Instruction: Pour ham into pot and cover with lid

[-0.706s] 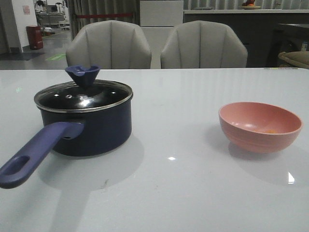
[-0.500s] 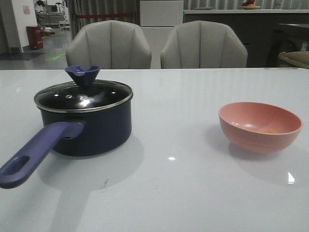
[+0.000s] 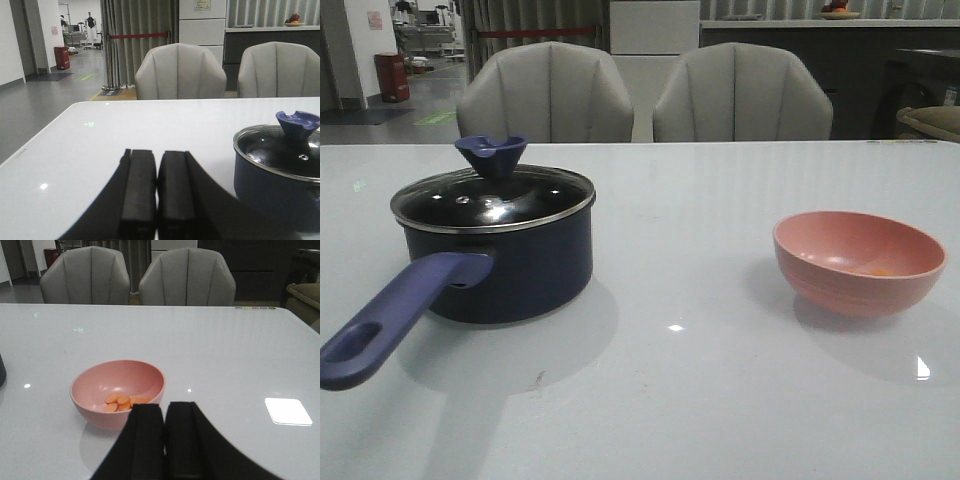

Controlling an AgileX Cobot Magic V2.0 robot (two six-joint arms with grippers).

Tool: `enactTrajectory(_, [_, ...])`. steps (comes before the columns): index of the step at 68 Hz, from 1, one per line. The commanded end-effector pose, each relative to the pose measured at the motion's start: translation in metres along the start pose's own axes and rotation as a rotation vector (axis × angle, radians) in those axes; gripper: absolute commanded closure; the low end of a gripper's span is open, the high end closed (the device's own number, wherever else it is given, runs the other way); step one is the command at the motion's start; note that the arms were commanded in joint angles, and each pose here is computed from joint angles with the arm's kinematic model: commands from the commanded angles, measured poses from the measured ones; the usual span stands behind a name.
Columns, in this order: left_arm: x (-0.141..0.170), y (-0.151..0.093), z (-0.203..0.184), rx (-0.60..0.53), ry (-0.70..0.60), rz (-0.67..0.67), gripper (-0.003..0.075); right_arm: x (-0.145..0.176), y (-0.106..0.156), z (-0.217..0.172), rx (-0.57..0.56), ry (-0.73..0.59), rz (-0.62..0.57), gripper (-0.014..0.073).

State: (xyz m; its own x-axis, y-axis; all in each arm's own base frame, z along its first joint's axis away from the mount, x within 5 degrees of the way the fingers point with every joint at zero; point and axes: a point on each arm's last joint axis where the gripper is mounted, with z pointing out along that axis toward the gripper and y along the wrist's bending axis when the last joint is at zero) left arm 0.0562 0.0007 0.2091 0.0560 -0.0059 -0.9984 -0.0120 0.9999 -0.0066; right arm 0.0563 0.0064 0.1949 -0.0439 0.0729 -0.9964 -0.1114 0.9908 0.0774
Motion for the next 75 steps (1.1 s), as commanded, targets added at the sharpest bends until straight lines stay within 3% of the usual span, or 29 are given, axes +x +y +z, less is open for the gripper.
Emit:
enactTrajectory(1, [-0.005, 0.0, -0.002, 0.002, -0.115, -0.008, 0.0607, -0.01, 0.001, -0.002, -0.011, -0.109, 0.0, 0.0446])
enactTrajectory(9, [-0.01, 0.0, -0.002, 0.0, -0.17, -0.039, 0.0607, -0.01, 0.001, -0.002, -0.011, -0.109, 0.0, 0.0446])
enactTrajectory(17, [-0.023, 0.002, -0.006, -0.006, -0.321, -0.063, 0.0607, -0.01, 0.001, -0.002, -0.011, -0.109, 0.0, 0.0446])
enactTrajectory(26, [-0.051, 0.001, -0.01, -0.003, -0.396, -0.064, 0.0607, -0.01, 0.001, -0.002, -0.011, -0.109, 0.0, 0.0446])
enactTrajectory(36, [-0.095, -0.001, -0.008, 0.007, -0.268, -0.043, 0.0607, -0.01, 0.001, -0.002, -0.011, -0.109, 0.0, 0.0446])
enactTrajectory(44, [-0.119, -0.002, 0.005, 0.012, -0.078, -0.04, 0.0607, -0.01, 0.001, -0.002, -0.011, -0.109, 0.0, 0.0446])
enactTrajectory(53, [-0.125, -0.002, 0.02, 0.016, 0.078, -0.045, 0.0607, -0.01, 0.001, -0.002, -0.011, -0.109, 0.0, 0.0446])
enactTrajectory(75, [-0.114, -0.004, 0.04, 0.021, 0.199, -0.081, 0.0606, -0.01, 0.001, -0.002, -0.011, -0.109, 0.0, 0.0446])
